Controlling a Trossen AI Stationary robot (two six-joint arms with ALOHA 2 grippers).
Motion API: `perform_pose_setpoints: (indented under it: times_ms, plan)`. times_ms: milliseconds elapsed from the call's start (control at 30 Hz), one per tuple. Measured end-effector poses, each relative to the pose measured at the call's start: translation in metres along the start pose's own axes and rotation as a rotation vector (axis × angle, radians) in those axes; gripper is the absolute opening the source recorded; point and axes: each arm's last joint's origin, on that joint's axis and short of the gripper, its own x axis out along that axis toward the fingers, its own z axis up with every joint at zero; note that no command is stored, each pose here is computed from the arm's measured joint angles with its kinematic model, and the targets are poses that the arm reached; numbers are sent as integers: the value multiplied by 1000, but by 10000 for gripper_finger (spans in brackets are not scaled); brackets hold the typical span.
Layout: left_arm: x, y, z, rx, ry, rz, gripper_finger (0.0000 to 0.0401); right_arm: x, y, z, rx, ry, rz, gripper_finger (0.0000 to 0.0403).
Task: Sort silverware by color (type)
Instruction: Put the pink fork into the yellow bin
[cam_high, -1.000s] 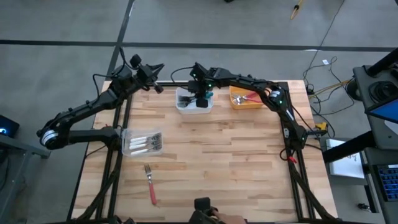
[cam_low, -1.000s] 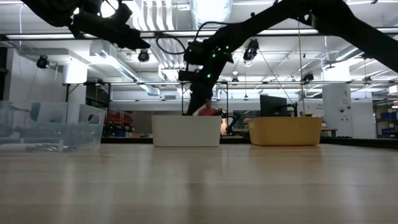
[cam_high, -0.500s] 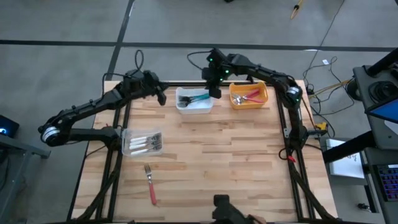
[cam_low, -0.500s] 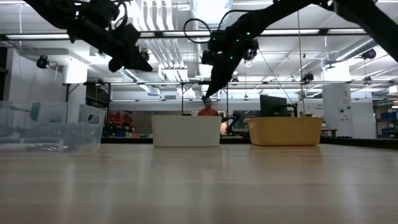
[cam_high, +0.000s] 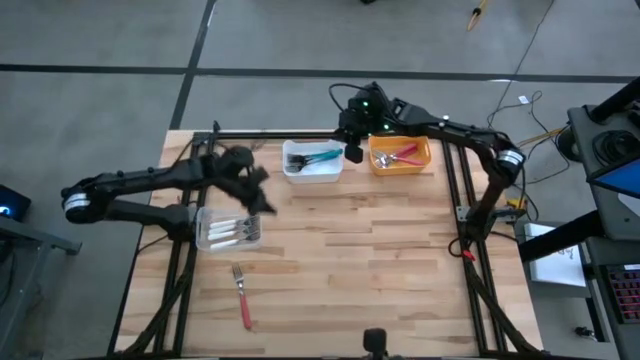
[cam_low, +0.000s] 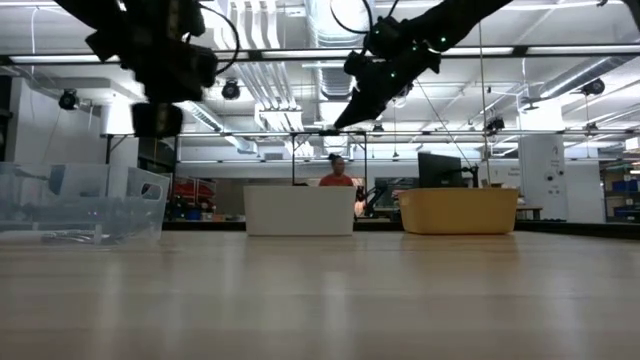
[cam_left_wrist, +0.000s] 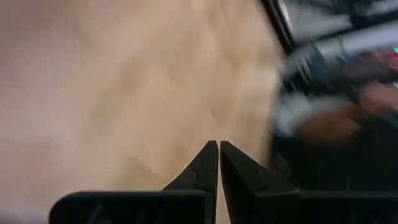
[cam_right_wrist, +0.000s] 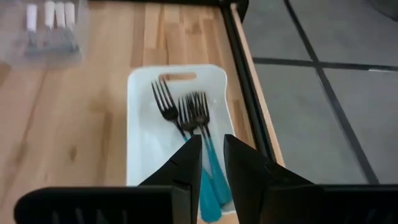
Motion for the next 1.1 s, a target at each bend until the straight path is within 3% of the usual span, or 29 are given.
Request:
perform_pose_setpoints:
  times_ms: [100,267,467,733,1100]
  plan:
    - [10,-14,-19,-111,169,-57,0,-5,7,1,23,-26,-1,60]
    - [26,-39,-47,-89,305,-70,0,-11,21,7,55,-39,23,61]
    - [39,-61,-83,-94,208,130,0,-9,42,18,74,-57,69,61]
    - [43,-82,-133,-334,130,251,0,-4,75,27,58,-32,149,60]
    - [69,-83,-193,-510,221,449,0,2,120,29,35,48,265,59]
